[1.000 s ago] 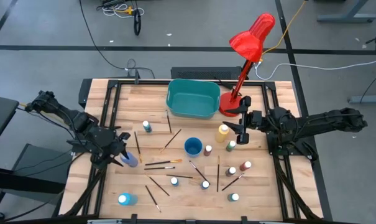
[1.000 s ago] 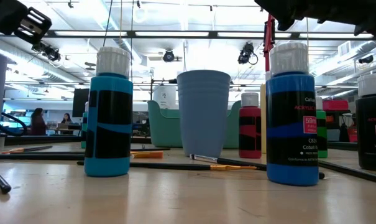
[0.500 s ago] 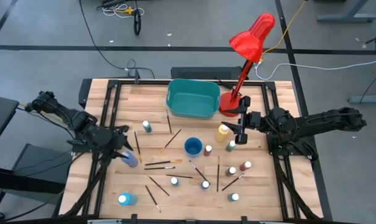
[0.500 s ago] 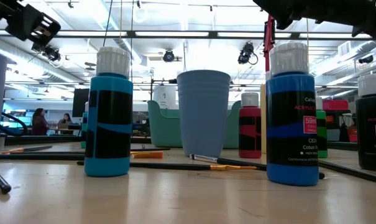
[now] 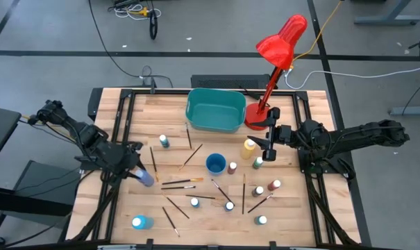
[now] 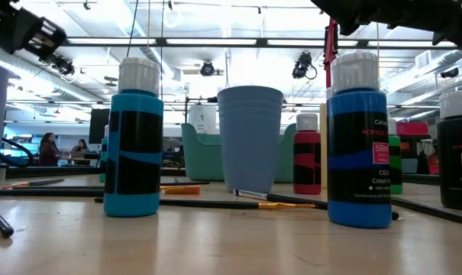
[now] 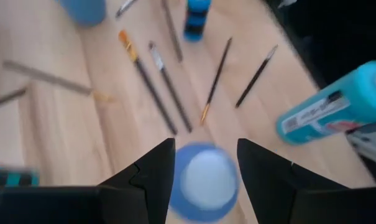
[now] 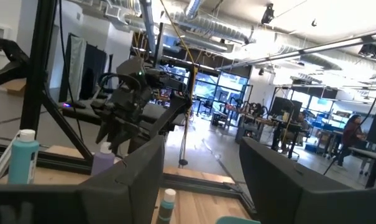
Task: Pick & Place Paint Supplies
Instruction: Put the purple paint bottle into the green bin
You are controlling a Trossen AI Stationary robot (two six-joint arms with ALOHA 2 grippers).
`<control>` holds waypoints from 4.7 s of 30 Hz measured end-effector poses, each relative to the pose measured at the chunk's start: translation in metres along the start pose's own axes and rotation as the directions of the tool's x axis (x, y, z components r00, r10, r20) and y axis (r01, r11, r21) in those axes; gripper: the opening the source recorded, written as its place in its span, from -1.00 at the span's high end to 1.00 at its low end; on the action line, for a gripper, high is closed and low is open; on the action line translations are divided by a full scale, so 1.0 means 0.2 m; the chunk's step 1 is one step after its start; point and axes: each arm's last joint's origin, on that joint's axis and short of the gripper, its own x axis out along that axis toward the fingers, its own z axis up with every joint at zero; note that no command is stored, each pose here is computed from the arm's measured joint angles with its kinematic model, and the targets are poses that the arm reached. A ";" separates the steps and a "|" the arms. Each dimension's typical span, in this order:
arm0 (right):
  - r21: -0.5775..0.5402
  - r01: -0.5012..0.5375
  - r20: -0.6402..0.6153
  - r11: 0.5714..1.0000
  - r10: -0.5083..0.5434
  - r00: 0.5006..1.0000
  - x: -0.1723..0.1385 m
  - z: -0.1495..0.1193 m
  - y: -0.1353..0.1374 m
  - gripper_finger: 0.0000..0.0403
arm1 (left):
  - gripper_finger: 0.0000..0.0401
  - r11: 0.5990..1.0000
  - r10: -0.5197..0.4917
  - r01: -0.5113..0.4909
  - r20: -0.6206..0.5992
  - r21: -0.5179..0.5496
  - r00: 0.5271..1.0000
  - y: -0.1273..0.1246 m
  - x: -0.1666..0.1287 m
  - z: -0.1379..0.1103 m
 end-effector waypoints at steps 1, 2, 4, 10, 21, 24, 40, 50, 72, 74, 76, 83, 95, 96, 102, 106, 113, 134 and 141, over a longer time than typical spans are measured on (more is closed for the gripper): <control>0.000 0.000 0.000 1.000 0.000 1.000 0.00 0.00 0.00 -0.06 | 0.08 1.000 0.011 -0.011 -0.010 -0.015 1.000 0.00 0.00 0.00; 0.000 0.000 0.000 1.000 0.000 1.000 0.00 0.00 0.00 -0.06 | 0.08 1.000 0.018 -0.018 -0.021 -0.019 1.000 0.00 0.01 0.00; 0.000 0.000 0.000 1.000 0.000 1.000 0.00 0.00 0.00 -0.06 | 0.08 1.000 0.019 -0.020 -0.055 -0.020 0.998 0.00 0.01 -0.01; 0.001 -0.001 0.000 1.000 0.001 1.000 0.00 0.00 0.00 -0.06 | 0.08 0.995 0.054 -0.062 -0.112 -0.078 0.992 0.00 0.04 -0.02; 0.008 -0.001 0.000 1.000 0.001 1.000 0.00 0.00 0.00 -0.06 | 0.29 0.989 0.070 -0.081 -0.086 -0.127 0.994 0.00 0.05 0.00; 0.007 -0.001 0.000 1.000 0.001 1.000 0.00 0.00 0.00 -0.06 | 0.36 0.989 0.074 -0.084 -0.085 -0.121 0.994 0.00 0.05 0.00; -0.010 0.033 0.100 0.999 -0.032 0.995 0.00 0.05 -0.01 -0.06 | 0.32 0.906 0.360 -0.407 0.297 0.116 0.885 0.03 -0.06 0.25; -0.012 0.033 0.093 0.999 -0.032 0.995 0.00 0.04 -0.01 -0.06 | 0.31 0.646 0.576 -0.725 0.470 0.239 0.669 0.24 0.04 0.58; -0.122 0.043 0.096 0.992 -0.031 0.995 0.00 0.04 -0.01 -0.06 | 0.35 0.799 0.599 -0.591 0.234 -0.110 0.766 1.31 0.46 0.80; -0.120 0.043 0.096 0.992 -0.031 0.995 0.00 0.04 -0.01 -0.06 | 0.32 0.803 0.593 -0.584 0.233 -0.114 0.771 1.35 0.50 0.82; -0.120 0.043 0.096 0.992 -0.031 0.995 0.00 0.04 -0.01 -0.06 | 0.31 0.812 0.582 -0.573 0.231 -0.113 0.779 1.39 0.54 0.83; -0.113 0.041 0.095 0.993 -0.030 0.995 0.00 0.04 -0.01 -0.06 | 0.35 0.775 0.629 -0.590 0.184 -0.227 0.756 1.54 0.68 0.87; -0.114 0.038 0.088 0.993 -0.028 0.996 0.00 0.04 -0.01 -0.06 | 0.32 0.743 0.634 -0.538 0.162 -0.399 0.756 1.66 0.66 0.87; -0.114 0.038 0.088 0.993 -0.028 0.996 0.00 0.04 -0.01 -0.06 | 0.32 0.737 0.635 -0.530 0.162 -0.419 0.755 1.66 0.66 0.86; -0.113 0.039 0.089 0.993 -0.029 0.996 0.00 0.04 -0.01 -0.06 | 0.27 0.761 0.590 -0.483 0.152 -0.434 0.793 1.69 0.72 0.82; -0.114 0.037 0.089 0.993 -0.026 0.996 0.00 0.04 -0.01 -0.06 | 0.26 0.751 0.616 -0.521 0.148 -0.405 0.774 1.71 0.75 0.81; -0.114 0.037 0.087 0.993 -0.027 0.996 0.00 0.04 -0.01 -0.06 | 0.25 0.766 0.623 -0.540 0.194 -0.349 0.758 1.72 0.75 0.83; -0.083 0.034 0.080 0.996 -0.027 0.996 0.00 0.04 -0.01 -0.06 | 0.25 0.750 0.655 -0.599 0.186 -0.281 0.732 1.74 0.74 0.82; -0.063 0.025 0.063 0.998 -0.021 0.998 0.00 0.03 -0.01 -0.06 | 0.24 0.598 0.767 -0.706 0.015 -0.379 0.641 1.76 0.71 0.77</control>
